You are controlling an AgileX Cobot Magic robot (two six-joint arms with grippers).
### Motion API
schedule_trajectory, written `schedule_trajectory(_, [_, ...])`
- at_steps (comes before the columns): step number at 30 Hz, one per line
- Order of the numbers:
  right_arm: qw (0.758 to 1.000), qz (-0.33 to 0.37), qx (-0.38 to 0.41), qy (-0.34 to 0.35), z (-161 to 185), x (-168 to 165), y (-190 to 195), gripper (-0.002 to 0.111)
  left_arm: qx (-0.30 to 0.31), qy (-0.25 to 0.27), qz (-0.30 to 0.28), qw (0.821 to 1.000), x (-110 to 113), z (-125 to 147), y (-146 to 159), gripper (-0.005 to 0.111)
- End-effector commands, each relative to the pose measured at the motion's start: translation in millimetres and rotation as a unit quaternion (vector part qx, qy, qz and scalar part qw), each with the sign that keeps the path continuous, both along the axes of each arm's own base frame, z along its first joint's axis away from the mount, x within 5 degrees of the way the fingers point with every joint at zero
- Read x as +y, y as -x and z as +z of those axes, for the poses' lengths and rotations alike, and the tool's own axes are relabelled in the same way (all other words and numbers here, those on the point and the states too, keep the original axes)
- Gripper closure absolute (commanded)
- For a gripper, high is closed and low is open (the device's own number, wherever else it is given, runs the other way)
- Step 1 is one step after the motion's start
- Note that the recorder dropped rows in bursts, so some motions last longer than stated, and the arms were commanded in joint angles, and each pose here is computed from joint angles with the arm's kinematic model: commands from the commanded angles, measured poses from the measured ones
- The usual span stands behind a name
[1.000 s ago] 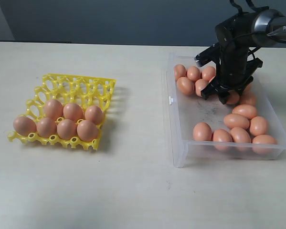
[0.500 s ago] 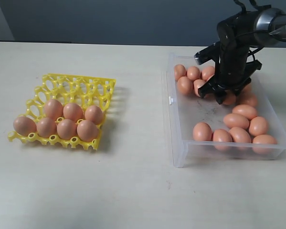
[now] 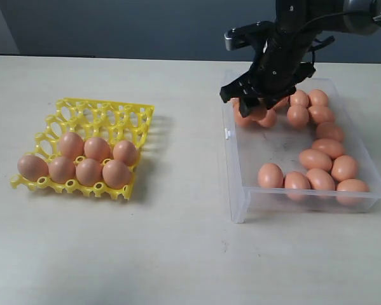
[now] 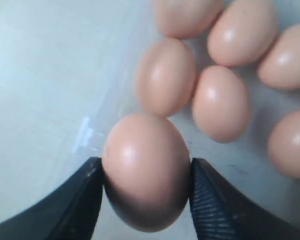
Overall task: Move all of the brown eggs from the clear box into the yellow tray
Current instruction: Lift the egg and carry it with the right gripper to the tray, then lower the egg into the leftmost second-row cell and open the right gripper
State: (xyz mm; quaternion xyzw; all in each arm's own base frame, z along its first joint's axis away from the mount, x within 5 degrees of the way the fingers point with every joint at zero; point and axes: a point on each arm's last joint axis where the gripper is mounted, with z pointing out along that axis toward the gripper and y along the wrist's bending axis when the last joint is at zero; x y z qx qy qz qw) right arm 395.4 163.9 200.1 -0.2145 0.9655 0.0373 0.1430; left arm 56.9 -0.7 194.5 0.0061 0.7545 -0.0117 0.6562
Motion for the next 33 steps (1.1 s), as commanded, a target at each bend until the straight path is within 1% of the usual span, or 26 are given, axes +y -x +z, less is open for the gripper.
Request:
schedule_trajectory(1, [0.993, 0.062, -0.026, -0.093, 10.9, 38.3, 9.5, 0.107, 0.003, -0.001, -0.001, 1.0, -0.2, -1.5, -0.6, 0.095])
schedule_trajectory(2, [0.987, 0.093, -0.042, -0.127, 14.2, 52.2, 12.2, 0.107, 0.003, -0.001, -0.001, 1.0, -0.2, -1.5, -0.6, 0.095])
schedule_trajectory(4, [0.972, 0.142, -0.077, -0.171, 20.2, 71.7, 15.7, 0.107, 0.003, -0.001, -0.001, 1.0, -0.2, -1.5, -0.6, 0.095])
schedule_trajectory(5, [0.96, 0.156, -0.096, -0.21, 25.3, 86.1, 19.2, 0.107, 0.003, -0.001, -0.001, 1.0, -0.2, -1.5, -0.6, 0.095])
schedule_trajectory(8, [0.925, 0.211, -0.176, -0.263, 30.6, 118.0, 23.5, 0.107, 0.003, -0.001, -0.001, 1.0, -0.2, -1.5, -0.6, 0.095])
schedule_trajectory(11, [0.892, 0.247, -0.211, -0.314, 23.6, 149.4, 29.5, 0.107, 0.003, -0.001, -0.001, 1.0, -0.2, -1.5, -0.6, 0.095])
schedule_trajectory(13, [0.878, 0.265, -0.206, -0.341, 14.7, 165.6, 30.8, 0.107, 0.003, -0.001, -0.001, 1.0, -0.2, -1.5, -0.6, 0.095])
schedule_trajectory(17, [0.865, 0.287, -0.179, -0.371, -10.6, 196.7, 28.4, 0.107, 0.003, -0.001, -0.001, 1.0, -0.2, -1.5, -0.6, 0.095])
schedule_trajectory(21, [0.841, 0.325, -0.165, -0.4, -23.1, 222.8, 24.7, 0.107, 0.003, -0.001, -0.001, 1.0, -0.2, -1.5, -0.6, 0.095])
schedule_trajectory(24, [0.83, 0.339, -0.168, -0.409, -30.8, 239.7, 23.4, 0.107, 0.003, -0.001, -0.001, 1.0, -0.2, -1.5, -0.6, 0.095])
schedule_trajectory(29, [0.822, 0.346, -0.17, -0.42, -39.9, 258.4, 23.5, 0.107, 0.003, -0.001, -0.001, 1.0, -0.2, -1.5, -0.6, 0.095])
schedule_trajectory(33, [0.827, 0.336, -0.159, -0.423, -48.9, 263.0, 20.7, 0.107, 0.003, -0.001, -0.001, 1.0, -0.2, -1.5, -0.6, 0.095])
